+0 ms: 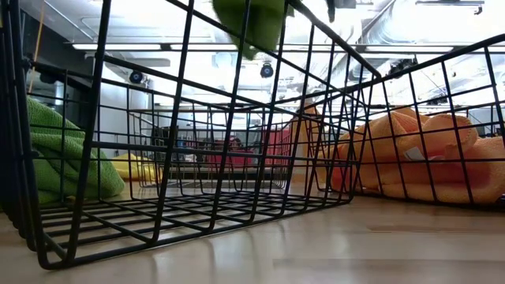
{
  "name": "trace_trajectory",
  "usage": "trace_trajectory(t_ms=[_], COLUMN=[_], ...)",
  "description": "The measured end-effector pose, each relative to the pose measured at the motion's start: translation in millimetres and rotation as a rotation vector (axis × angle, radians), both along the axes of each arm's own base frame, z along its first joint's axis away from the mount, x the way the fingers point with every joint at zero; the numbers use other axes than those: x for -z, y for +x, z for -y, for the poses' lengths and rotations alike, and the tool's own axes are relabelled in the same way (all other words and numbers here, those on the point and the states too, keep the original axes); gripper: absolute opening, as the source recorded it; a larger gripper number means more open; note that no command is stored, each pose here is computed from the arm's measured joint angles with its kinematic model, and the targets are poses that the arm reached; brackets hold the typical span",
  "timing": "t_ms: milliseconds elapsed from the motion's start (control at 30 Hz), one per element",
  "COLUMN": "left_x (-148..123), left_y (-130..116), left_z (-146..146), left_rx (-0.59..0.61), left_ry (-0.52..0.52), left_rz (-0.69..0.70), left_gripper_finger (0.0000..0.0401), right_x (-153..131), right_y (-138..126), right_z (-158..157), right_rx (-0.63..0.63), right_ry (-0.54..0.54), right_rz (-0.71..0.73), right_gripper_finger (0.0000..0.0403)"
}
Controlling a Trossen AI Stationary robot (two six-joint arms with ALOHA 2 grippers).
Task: Sort microfiber towel by color & place in baskets
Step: Put the top green microfiber cloth into the top wire basket
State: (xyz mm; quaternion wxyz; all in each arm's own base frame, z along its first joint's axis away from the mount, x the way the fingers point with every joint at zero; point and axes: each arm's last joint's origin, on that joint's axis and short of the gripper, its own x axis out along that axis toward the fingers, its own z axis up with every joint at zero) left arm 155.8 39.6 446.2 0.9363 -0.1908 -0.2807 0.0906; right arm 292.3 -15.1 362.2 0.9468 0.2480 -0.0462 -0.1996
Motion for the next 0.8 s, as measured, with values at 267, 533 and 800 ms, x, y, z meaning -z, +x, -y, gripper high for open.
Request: trace_trajectory(t_ms=[267,533,800], left_x=[0,0,4], left_y=[2,-8,-26], left_z=[4,15,20], left_rx=[0.053,0.214,0.243], left_ry=[0.009,0.055,0.071], left_rz=[-0.001,-0.035,-0.12], left_gripper_finger=[0.02,0.02,0.02], right_x=[47,89,91], right_y=[68,82,77], right_z=[33,36,46], right_rx=[0.081,0.032,0.052], right_ry=[-0.001,0.106,0.089], right_rz=[-0.196,-0.398,-0.465], right_gripper_finger=[0.0,0.0031,0.0215])
